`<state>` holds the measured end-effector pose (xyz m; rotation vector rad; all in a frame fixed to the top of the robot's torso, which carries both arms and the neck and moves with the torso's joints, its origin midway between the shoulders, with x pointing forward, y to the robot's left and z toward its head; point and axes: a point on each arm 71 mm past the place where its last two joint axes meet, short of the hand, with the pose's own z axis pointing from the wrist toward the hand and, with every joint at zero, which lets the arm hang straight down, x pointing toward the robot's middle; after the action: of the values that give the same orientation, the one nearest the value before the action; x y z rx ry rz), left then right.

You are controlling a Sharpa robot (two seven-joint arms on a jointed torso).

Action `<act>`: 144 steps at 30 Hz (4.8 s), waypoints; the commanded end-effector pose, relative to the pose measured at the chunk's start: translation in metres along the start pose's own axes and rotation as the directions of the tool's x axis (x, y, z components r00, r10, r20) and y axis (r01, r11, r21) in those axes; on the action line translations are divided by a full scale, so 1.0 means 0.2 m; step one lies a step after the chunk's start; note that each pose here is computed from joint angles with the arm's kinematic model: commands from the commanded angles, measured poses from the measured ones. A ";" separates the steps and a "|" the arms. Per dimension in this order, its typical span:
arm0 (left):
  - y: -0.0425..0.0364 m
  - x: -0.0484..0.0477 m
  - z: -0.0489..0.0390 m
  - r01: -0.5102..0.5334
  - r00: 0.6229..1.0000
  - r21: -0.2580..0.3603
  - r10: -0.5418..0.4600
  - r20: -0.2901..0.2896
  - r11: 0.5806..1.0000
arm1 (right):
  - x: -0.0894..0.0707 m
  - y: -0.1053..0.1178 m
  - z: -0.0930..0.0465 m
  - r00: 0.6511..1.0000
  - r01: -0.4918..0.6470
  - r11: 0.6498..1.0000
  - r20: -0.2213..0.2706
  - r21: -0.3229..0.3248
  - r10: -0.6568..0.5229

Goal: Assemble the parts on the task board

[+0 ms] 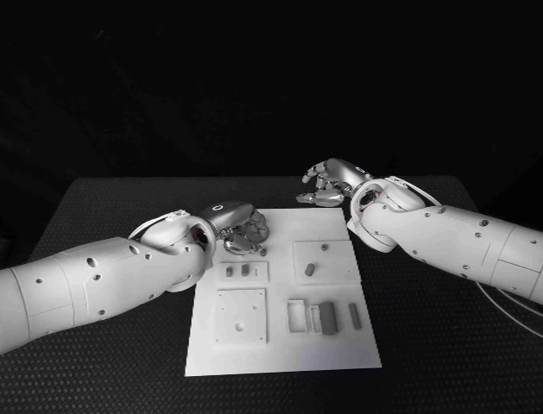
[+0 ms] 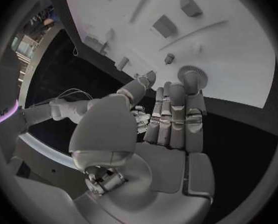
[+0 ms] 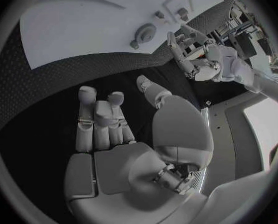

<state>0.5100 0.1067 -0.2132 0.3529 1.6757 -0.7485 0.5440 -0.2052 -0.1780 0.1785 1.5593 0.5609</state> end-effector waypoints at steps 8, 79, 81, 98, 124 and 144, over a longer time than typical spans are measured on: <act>-0.045 0.078 0.027 -0.183 0.983 0.073 0.184 0.002 0.980 | 0.00 0.01 0.00 1.000 0.001 1.000 -0.007 -0.013 -0.001; -0.023 0.197 0.112 -0.229 0.970 0.025 0.231 -0.081 0.973 | 0.01 0.03 0.00 1.000 -0.003 1.000 -0.013 -0.023 0.003; -0.026 0.200 0.113 -0.229 0.970 0.028 0.230 -0.081 0.973 | 0.01 0.03 0.00 1.000 -0.003 1.000 -0.013 -0.023 0.003; -0.039 0.210 0.112 -0.224 0.969 0.041 0.227 -0.093 0.974 | 0.01 0.03 0.00 1.000 -0.003 1.000 -0.013 -0.023 0.003; -0.025 0.188 0.090 -0.200 0.979 0.041 0.201 -0.020 0.979 | 0.01 0.03 0.00 1.000 -0.003 1.000 -0.012 -0.023 0.003; 0.027 0.035 0.032 -0.083 0.993 0.007 0.082 0.089 0.997 | 0.01 0.02 0.00 1.000 -0.001 1.000 -0.011 -0.020 0.001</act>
<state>0.5169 0.1055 -0.2241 0.4167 1.5763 -0.6753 0.5428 -0.2022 -0.1774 0.1745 1.5595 0.5725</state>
